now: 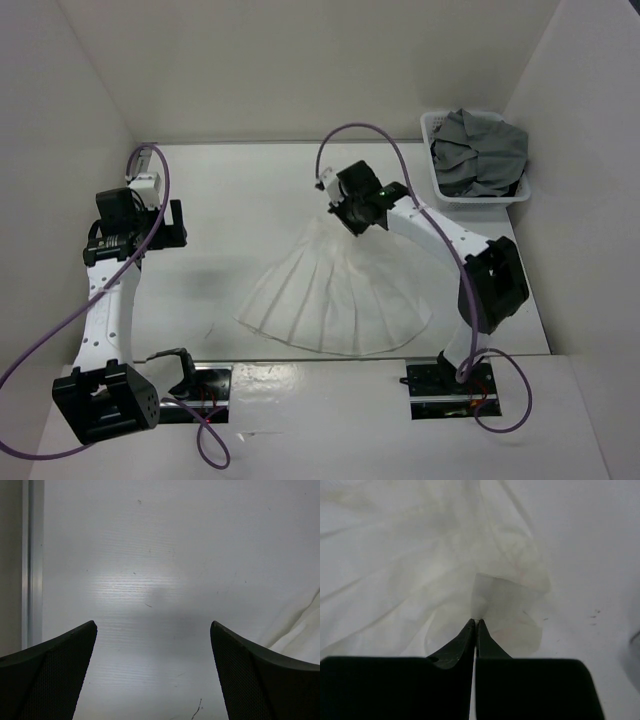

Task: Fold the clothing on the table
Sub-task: Flatten the skirt out

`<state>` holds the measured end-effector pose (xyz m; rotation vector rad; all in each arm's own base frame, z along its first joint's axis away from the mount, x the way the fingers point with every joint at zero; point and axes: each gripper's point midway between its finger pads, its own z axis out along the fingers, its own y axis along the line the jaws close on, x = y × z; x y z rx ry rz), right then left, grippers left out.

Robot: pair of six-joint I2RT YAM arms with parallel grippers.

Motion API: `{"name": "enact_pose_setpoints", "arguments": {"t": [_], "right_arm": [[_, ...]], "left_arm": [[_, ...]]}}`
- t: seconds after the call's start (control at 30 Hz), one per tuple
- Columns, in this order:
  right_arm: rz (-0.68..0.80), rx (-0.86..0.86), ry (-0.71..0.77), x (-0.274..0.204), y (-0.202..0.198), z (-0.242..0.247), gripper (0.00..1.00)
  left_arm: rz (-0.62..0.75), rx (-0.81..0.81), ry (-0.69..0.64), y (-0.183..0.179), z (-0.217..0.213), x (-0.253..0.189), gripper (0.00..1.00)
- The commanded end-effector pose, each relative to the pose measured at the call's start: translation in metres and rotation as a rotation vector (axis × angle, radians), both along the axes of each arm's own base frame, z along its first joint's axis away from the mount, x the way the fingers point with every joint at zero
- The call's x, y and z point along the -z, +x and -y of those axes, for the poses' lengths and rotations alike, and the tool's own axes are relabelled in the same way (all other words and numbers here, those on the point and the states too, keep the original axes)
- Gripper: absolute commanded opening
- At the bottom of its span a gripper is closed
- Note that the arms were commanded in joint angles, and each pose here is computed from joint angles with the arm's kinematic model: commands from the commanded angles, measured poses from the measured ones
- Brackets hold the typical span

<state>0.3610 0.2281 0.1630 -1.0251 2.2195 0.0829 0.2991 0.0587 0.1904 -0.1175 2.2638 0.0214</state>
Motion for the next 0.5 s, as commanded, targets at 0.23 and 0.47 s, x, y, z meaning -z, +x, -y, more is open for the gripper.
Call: {"name": "enact_pose_setpoints", "arguments": {"t": [0.23, 0.47], "right_arm": [[0.108, 0.007, 0.047, -0.025, 0.032, 0.000, 0.00], [0.112, -0.318, 0.200, -0.090, -0.030, -0.123, 0.00]], "left_arm": [[0.008, 0.008, -0.025, 0.004, 0.004, 0.001, 1.00], [0.021, -0.018, 0.001, 0.005, -0.002, 0.000, 1.00]]}}
